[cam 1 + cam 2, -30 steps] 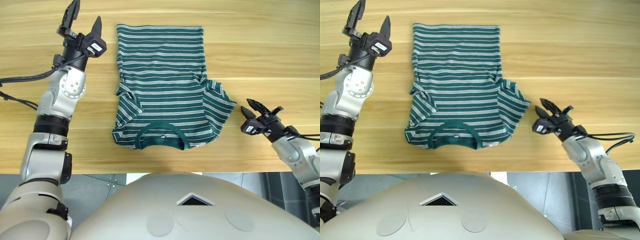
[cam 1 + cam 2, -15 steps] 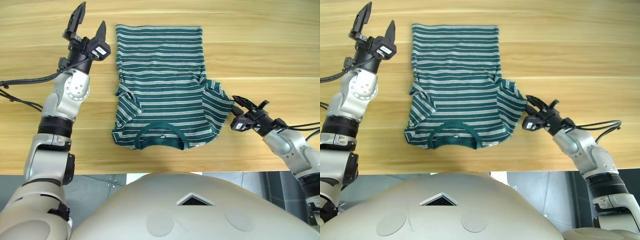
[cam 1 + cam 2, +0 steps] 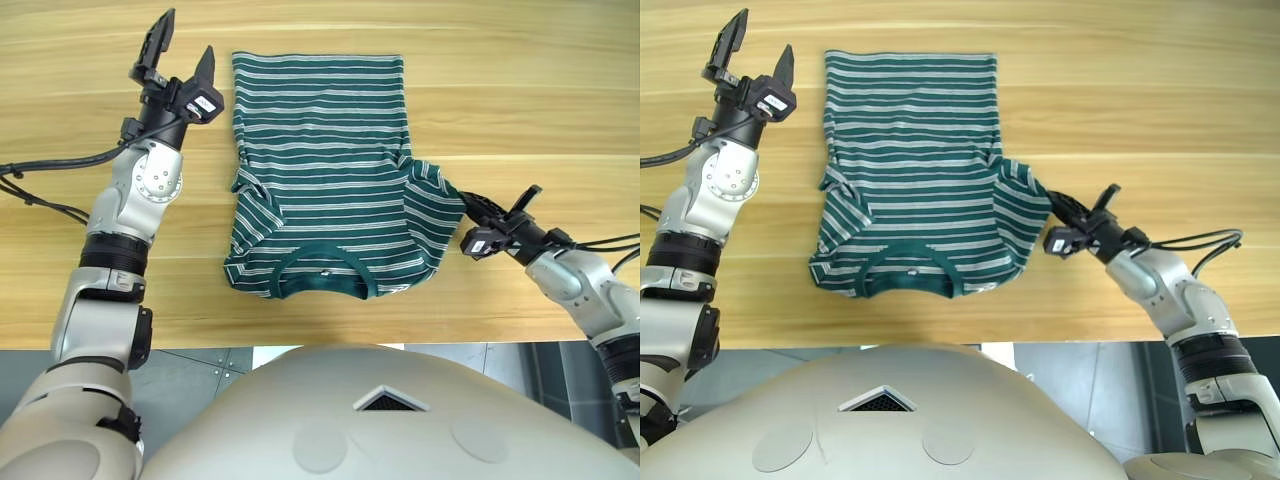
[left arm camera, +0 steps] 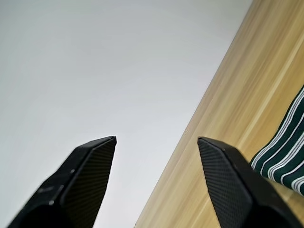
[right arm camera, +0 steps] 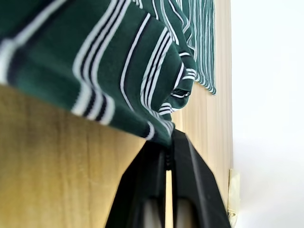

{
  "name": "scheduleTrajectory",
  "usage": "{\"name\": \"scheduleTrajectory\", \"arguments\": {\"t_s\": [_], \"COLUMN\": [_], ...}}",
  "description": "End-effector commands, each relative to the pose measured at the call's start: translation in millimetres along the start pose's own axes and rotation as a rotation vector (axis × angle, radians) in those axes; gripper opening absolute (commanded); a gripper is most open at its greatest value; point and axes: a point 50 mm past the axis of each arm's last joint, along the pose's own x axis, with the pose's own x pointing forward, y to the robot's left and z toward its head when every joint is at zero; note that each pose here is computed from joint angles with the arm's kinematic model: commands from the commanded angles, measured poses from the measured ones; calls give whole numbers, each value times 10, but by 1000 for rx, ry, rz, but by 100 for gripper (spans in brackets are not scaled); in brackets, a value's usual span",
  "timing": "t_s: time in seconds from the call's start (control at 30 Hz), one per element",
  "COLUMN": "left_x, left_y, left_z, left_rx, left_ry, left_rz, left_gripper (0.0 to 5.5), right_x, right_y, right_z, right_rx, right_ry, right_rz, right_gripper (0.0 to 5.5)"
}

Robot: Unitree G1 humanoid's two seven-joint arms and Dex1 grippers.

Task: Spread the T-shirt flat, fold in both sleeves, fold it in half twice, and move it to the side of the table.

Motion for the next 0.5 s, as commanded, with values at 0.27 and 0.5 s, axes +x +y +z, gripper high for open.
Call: {"name": "scheduleTrajectory", "arguments": {"t_s": [0.27, 0.5], "left_x": [5, -3], "left_y": [-48, -92], "left_z": [15, 28], "left_rx": [6, 5], "left_ry": [-7, -7], "left_rz": [-23, -36], "left_gripper": [320, 320], "right_x": [94, 197], "right_y": [205, -12], "right_z": [150, 209], "right_rx": [86, 123], "right_ry": [-54, -98], "right_rz": [-12, -155], "right_gripper": [1, 1]}}
